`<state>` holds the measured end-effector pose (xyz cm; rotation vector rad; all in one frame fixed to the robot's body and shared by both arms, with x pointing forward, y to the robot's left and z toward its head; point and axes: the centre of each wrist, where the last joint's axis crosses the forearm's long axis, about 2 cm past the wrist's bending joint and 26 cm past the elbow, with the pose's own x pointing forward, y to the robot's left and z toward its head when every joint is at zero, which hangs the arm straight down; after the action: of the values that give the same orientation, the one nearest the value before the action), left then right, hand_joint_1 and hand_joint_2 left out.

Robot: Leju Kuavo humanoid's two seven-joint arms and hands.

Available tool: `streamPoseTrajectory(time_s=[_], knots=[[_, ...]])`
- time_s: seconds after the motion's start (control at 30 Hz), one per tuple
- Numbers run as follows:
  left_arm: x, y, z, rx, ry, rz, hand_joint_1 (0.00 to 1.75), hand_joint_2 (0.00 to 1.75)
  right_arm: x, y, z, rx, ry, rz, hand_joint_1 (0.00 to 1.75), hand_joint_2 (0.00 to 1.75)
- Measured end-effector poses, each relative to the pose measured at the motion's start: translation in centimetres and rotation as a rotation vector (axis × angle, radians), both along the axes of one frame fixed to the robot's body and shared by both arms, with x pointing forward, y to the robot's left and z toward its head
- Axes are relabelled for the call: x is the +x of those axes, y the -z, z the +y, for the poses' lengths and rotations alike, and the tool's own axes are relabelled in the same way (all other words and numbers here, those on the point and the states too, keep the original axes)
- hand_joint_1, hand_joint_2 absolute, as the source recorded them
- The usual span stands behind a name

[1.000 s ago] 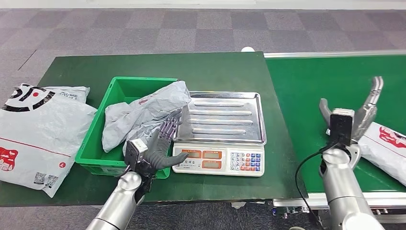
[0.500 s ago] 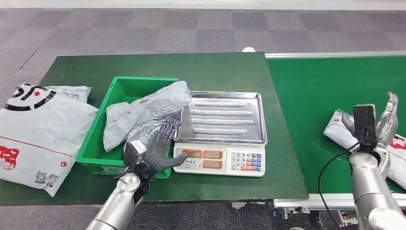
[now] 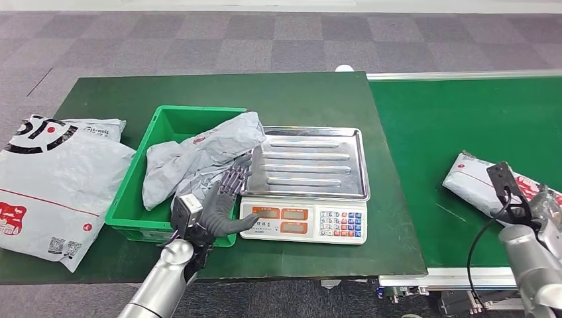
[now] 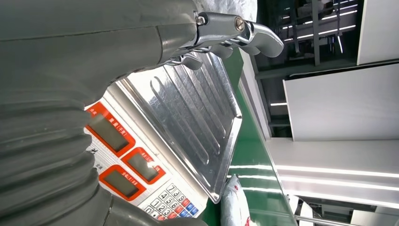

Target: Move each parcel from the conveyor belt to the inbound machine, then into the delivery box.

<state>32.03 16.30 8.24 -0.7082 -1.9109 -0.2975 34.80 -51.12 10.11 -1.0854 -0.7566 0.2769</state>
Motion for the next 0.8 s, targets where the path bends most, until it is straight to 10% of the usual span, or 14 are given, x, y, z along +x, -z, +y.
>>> streamPoseTrajectory(time_s=[0.8], knots=[[0.3,0.0,-0.5,-0.004,0.021,0.012,0.0,1.75,-1.0,0.3,-1.8,-0.101,0.046,0.352,0.0,1.75]])
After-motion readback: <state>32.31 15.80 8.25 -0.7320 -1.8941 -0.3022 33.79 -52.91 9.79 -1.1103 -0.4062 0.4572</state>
